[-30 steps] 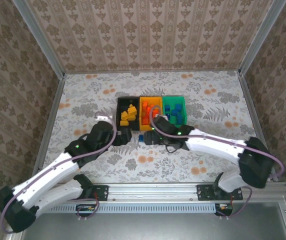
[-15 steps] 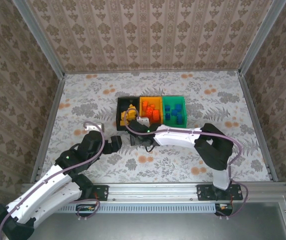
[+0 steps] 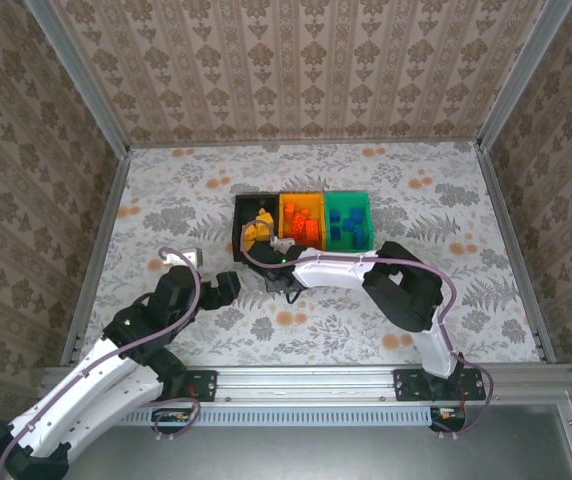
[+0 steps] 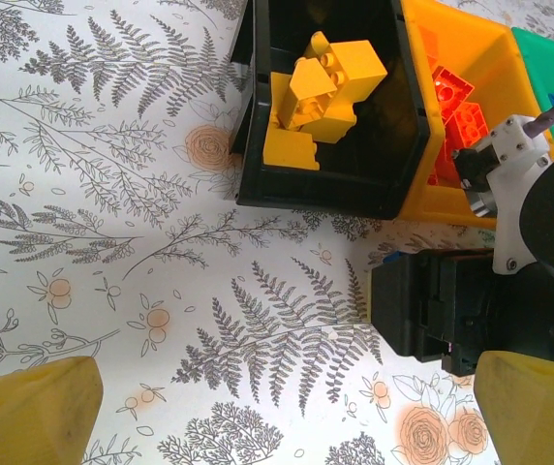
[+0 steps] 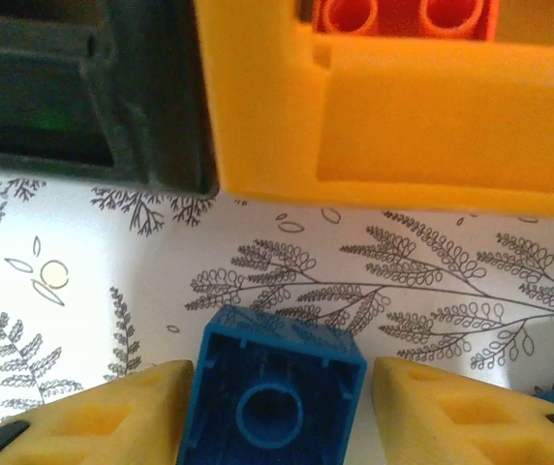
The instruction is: Sort the legos into containers by color
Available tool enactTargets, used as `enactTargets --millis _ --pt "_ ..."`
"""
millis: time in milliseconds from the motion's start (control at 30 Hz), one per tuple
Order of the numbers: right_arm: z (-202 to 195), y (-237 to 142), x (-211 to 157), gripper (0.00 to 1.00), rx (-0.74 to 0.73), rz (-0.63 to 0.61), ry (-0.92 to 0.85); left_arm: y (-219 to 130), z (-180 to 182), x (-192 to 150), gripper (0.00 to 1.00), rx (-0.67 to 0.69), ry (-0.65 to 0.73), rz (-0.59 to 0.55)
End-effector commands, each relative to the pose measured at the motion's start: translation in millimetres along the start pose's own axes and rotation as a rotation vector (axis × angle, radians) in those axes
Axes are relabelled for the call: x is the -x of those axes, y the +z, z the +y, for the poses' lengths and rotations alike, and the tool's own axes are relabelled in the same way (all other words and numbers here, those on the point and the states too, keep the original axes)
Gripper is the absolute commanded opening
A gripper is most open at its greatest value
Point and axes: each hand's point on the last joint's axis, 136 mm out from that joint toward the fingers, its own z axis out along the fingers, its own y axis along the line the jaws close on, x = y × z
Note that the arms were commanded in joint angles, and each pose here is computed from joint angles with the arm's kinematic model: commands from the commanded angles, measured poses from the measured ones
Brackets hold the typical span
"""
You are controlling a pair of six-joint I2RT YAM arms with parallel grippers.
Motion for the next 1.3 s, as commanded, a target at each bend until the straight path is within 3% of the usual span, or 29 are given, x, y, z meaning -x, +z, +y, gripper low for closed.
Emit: enactTargets --millis 0,100,267,467,600,733,933,1267 --pt "-2 7 4 0.53 -0.011 -0.015 -0.015 -1 10 -4 1.00 0.042 -0.006 0.009" --pt "-3 11 6 0.52 -0.021 -0.013 -0.022 -1 11 -2 1.00 0.045 -0.003 0.005" --pt "1 4 11 0.39 0.011 -0.033 -0.038 0 9 -2 1.00 0.046 0.002 0.010" --pt "-3 -38 19 0.32 0.127 -0.097 -0.020 4 6 -2 1.00 0.037 -0.002 0.017" --pt "-25 -77 28 0.32 0.160 -0.165 -0.011 11 0 -3 1.00 0.025 -0.001 0.036" --pt "-74 -102 49 0.32 0.136 -0.214 0.059 24 -9 -7 1.00 0.006 0.003 0.070" --pt "-151 -88 89 0.32 0.057 -0.199 0.213 41 -25 -10 1.00 -0.034 -0.005 0.104" --pt "-186 -40 134 0.38 -0.031 -0.084 0.268 63 -42 -18 1.00 -0.057 0.004 0.174"
